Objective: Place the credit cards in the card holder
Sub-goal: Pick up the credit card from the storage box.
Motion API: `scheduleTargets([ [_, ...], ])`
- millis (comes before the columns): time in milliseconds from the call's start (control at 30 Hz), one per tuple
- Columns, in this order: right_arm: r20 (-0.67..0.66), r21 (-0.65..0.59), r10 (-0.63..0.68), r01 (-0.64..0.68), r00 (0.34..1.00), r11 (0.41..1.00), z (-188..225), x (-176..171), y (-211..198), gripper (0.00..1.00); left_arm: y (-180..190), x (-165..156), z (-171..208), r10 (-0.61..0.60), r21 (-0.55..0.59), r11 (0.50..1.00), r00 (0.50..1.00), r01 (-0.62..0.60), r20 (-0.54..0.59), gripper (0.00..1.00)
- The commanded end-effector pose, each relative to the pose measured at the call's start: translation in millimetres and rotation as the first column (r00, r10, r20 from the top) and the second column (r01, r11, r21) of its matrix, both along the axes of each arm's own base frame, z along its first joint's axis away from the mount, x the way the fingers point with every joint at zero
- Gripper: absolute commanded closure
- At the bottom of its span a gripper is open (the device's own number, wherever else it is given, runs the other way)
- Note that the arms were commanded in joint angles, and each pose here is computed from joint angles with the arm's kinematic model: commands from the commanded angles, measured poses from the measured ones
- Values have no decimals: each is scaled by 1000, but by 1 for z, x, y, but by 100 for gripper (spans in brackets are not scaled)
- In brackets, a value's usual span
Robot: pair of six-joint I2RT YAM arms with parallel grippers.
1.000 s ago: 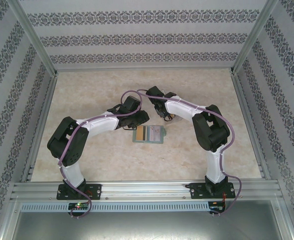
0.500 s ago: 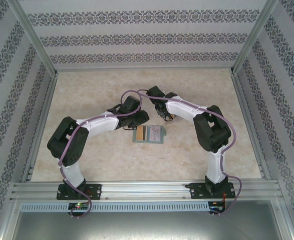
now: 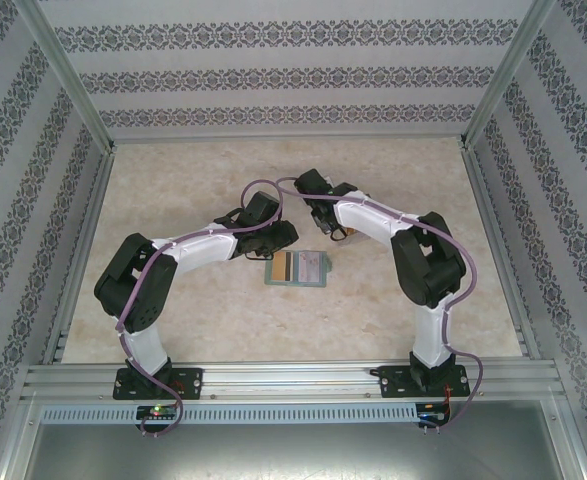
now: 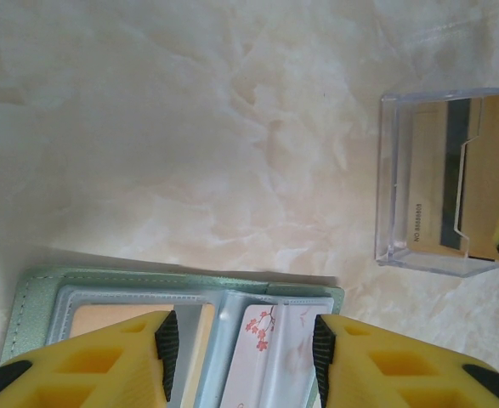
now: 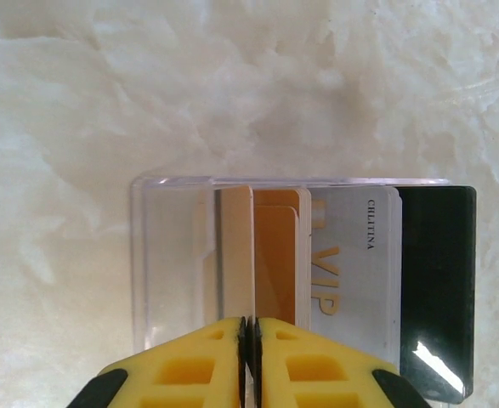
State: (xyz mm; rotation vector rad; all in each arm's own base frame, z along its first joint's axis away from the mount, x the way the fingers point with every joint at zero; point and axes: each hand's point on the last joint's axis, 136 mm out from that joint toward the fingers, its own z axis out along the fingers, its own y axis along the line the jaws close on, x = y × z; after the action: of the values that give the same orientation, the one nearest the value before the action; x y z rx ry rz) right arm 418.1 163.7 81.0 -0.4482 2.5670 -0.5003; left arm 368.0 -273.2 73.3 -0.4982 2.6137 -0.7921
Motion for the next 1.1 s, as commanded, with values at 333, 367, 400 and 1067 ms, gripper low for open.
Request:
scheduleTargets([
  [333,13,272,-74,68,997,960,48,-31,10,97,10,3,16,21,12,1000,999,-22,41,52],
  [367,17,307,-88,78,996,949,52,-34,10,97,12,2,16,21,19,1000,999,-22,42,52],
  [400,13,341,-105,94,994,935,55,-38,9,98,14,0,16,21,30,999,999,-22,42,52],
  [1067,-208,743,-188,281,960,608,21,-109,51,100,51,-32,-20,22,78,997,998,-17,-52,46],
])
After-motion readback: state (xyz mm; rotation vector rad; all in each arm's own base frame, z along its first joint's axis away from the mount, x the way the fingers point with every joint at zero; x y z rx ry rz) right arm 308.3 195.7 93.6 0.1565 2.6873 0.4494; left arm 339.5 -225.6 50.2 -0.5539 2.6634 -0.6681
